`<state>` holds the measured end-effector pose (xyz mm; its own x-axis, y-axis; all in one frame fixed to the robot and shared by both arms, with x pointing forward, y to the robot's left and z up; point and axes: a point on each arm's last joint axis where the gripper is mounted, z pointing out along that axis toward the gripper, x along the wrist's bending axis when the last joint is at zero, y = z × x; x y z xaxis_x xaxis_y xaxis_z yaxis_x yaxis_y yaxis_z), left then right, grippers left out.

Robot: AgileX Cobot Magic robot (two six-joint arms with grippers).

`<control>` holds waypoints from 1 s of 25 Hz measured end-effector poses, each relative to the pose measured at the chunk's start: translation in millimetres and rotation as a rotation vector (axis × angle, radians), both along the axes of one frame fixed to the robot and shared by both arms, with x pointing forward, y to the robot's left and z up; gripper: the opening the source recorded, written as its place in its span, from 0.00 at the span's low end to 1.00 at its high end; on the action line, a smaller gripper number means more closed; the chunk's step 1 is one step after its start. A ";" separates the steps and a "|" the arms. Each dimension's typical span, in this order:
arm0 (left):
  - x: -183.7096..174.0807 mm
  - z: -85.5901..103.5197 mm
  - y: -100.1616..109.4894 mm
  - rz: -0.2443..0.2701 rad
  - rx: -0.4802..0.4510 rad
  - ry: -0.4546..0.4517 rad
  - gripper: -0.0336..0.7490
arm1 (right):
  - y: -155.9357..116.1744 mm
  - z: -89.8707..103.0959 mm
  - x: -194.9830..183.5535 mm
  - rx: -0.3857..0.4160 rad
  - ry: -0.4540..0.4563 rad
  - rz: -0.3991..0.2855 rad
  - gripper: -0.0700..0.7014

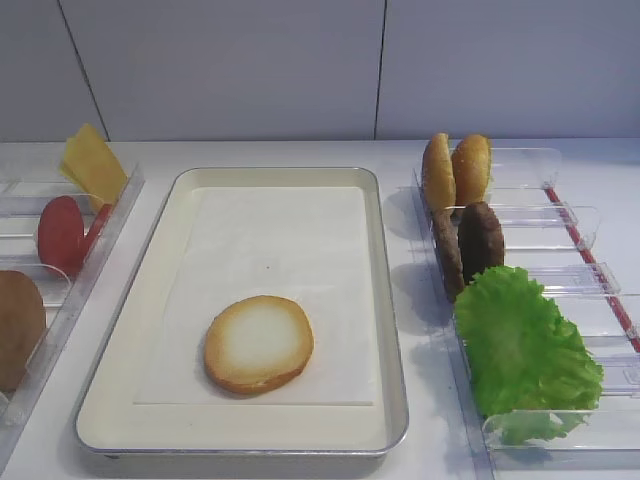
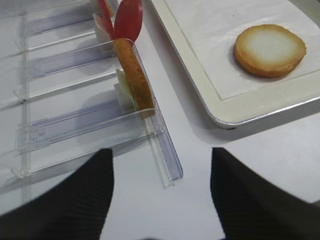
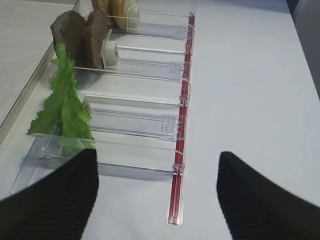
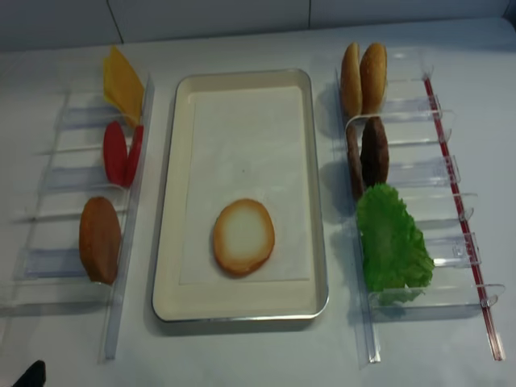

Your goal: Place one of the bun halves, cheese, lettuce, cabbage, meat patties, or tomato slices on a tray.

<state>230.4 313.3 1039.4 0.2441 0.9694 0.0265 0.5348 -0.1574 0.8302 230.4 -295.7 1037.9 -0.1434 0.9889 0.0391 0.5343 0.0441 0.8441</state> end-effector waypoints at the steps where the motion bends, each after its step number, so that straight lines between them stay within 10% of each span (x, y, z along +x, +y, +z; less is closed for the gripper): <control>1: 0.1 0.1 0.2 0.001 0.002 -0.001 0.57 | 0.0 0.0 0.0 0.000 0.000 0.000 0.76; 7: 0.0 0.2 0.0 0.011 0.001 -0.003 0.57 | 0.0 0.0 0.0 0.000 0.000 0.000 0.76; 17: -2.4 0.2 -1.9 0.210 0.001 -0.003 0.57 | 0.0 0.0 0.0 0.000 0.000 0.000 0.76; 25: -2.6 0.2 -2.1 0.227 0.001 -0.003 0.57 | 0.0 0.0 0.0 -0.005 -0.001 0.003 0.76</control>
<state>227.8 311.2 1039.7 0.0193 0.9994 0.0282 0.5541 -0.0342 0.8318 230.4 -295.7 1037.9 -0.1463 0.9886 0.0344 0.5335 0.0496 0.8443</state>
